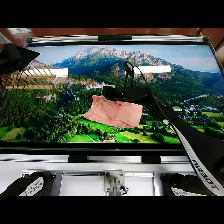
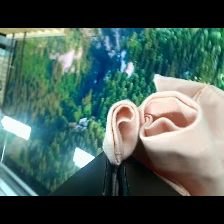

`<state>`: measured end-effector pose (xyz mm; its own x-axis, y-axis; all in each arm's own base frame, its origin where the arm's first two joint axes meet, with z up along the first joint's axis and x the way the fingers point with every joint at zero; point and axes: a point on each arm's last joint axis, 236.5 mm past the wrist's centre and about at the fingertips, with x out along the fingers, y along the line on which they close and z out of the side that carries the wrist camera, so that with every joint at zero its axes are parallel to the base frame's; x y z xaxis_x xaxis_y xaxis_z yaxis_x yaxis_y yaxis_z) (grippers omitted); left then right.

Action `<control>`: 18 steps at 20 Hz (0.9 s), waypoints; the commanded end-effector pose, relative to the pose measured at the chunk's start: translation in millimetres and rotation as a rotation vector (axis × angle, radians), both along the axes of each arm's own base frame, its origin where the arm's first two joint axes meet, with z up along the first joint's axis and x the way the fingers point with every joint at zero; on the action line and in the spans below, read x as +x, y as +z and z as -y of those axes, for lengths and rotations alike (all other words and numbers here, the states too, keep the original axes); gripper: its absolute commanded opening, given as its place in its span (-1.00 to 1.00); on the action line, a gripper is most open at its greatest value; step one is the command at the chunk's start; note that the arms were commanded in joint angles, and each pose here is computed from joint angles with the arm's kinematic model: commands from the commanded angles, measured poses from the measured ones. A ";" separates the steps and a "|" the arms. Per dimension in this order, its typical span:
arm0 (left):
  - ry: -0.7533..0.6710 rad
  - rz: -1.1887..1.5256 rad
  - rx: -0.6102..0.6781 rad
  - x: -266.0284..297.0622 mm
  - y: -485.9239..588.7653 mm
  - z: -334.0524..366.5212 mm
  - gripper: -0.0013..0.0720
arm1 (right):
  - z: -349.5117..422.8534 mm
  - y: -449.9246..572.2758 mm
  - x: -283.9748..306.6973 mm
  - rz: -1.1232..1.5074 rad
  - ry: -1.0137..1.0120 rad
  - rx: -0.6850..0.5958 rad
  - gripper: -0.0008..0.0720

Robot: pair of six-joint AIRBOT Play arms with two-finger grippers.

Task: Fold the shirts.

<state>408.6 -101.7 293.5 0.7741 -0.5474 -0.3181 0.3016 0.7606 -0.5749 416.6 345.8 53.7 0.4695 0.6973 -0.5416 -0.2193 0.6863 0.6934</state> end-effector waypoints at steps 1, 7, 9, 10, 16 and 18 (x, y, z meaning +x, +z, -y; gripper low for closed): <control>0.001 -0.008 0.007 -1.4 -2.0 -2.5 -0.88 | -7.4 -19.7 4.9 -0.057 -0.050 0.024 -0.79; 0.002 -0.008 0.007 -1.1 -2.2 -2.6 -0.88 | -13.1 -18.0 3.9 -0.110 -0.077 0.086 -0.79; 0.003 -0.008 0.008 -0.9 -2.3 -3.0 -0.88 | -14.6 -18.7 0.8 -0.123 -0.068 0.089 -0.37; 0.010 -0.007 0.019 -0.1 -3.5 -5.1 -0.88 | -15.8 -20.2 -3.1 -0.136 -0.054 0.087 0.26; 0.038 -0.018 0.093 2.4 -14.4 -16.4 -0.88 | 26.9 -27.0 -27.6 -0.185 0.116 -0.048 0.42; 0.038 -0.017 0.093 2.5 -14.4 -16.5 -0.88 | 80.8 -21.0 -18.7 -0.188 0.091 -0.122 0.42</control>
